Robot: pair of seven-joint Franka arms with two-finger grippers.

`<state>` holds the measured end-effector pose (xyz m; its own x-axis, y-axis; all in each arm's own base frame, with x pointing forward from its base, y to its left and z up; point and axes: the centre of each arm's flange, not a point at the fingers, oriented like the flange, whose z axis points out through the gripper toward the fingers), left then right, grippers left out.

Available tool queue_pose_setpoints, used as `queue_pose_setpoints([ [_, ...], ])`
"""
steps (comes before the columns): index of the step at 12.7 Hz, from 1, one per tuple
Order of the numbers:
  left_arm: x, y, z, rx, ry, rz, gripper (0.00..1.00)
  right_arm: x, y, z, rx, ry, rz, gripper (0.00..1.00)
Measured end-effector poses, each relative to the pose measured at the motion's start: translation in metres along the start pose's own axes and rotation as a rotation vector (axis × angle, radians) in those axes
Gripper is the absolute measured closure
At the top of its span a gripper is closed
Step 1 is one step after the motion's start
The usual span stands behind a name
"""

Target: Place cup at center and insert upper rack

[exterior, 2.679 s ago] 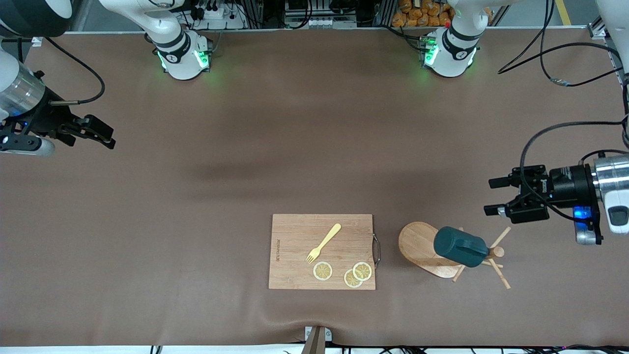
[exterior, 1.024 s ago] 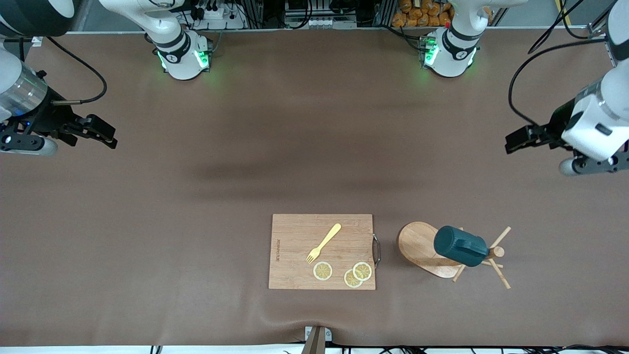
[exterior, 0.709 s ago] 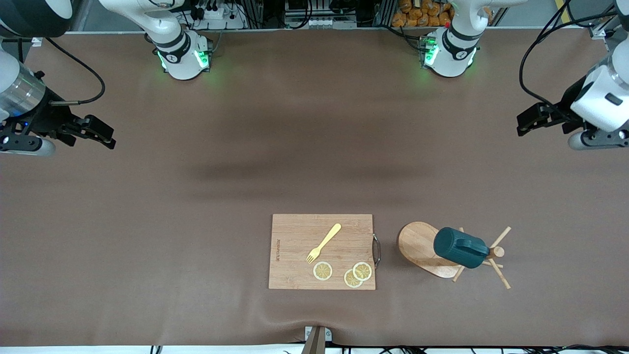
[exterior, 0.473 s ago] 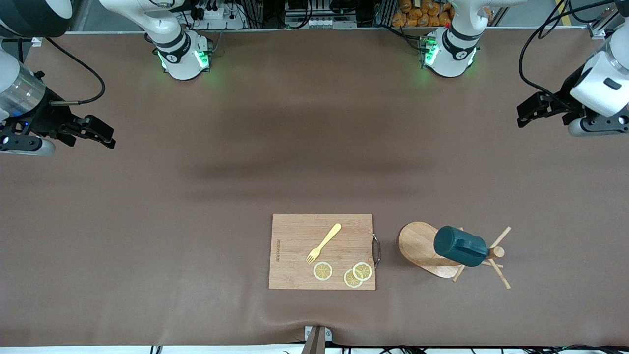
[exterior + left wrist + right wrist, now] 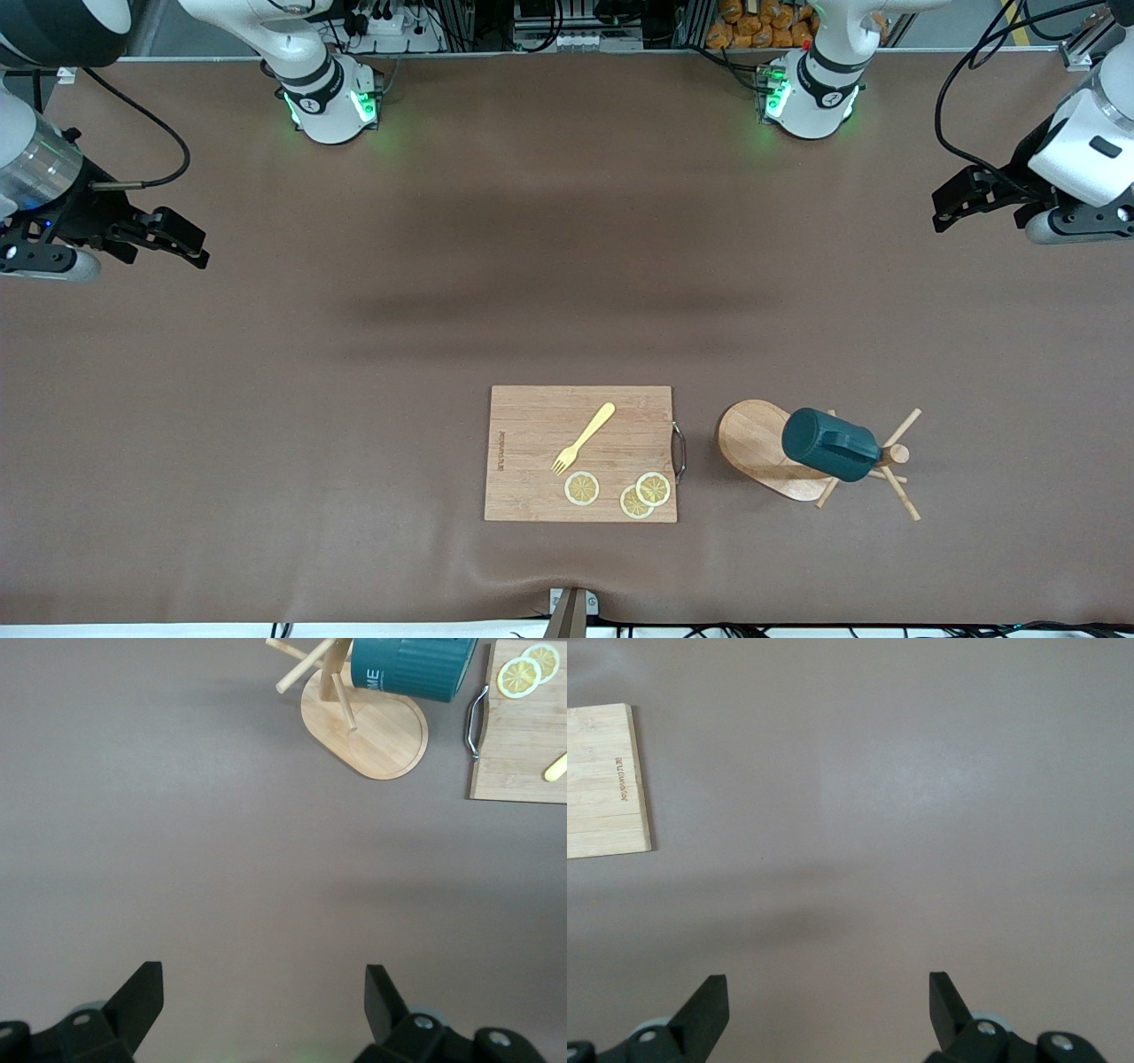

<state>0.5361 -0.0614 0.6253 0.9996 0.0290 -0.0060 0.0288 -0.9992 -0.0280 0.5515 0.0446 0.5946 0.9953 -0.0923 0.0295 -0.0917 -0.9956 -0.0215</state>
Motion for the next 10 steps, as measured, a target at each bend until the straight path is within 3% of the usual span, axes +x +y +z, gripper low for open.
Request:
queue_pose_setpoints([
  [3, -0.0003, -0.0005, 0.0000, 0.001, -0.008, -0.001, 0.00, -0.0008, -0.0047, -0.0012, 0.001, 0.002, -0.009, 0.00],
  [6, -0.0071, 0.0001, 0.0014, 0.009, -0.061, 0.002, 0.00, -0.0008, -0.0048, -0.0012, 0.001, 0.003, -0.009, 0.00],
  [10, -0.0076, -0.0001, -0.0038, 0.008, -0.056, 0.002, 0.00, -0.0003, -0.0021, -0.0010, 0.001, 0.002, -0.004, 0.00],
])
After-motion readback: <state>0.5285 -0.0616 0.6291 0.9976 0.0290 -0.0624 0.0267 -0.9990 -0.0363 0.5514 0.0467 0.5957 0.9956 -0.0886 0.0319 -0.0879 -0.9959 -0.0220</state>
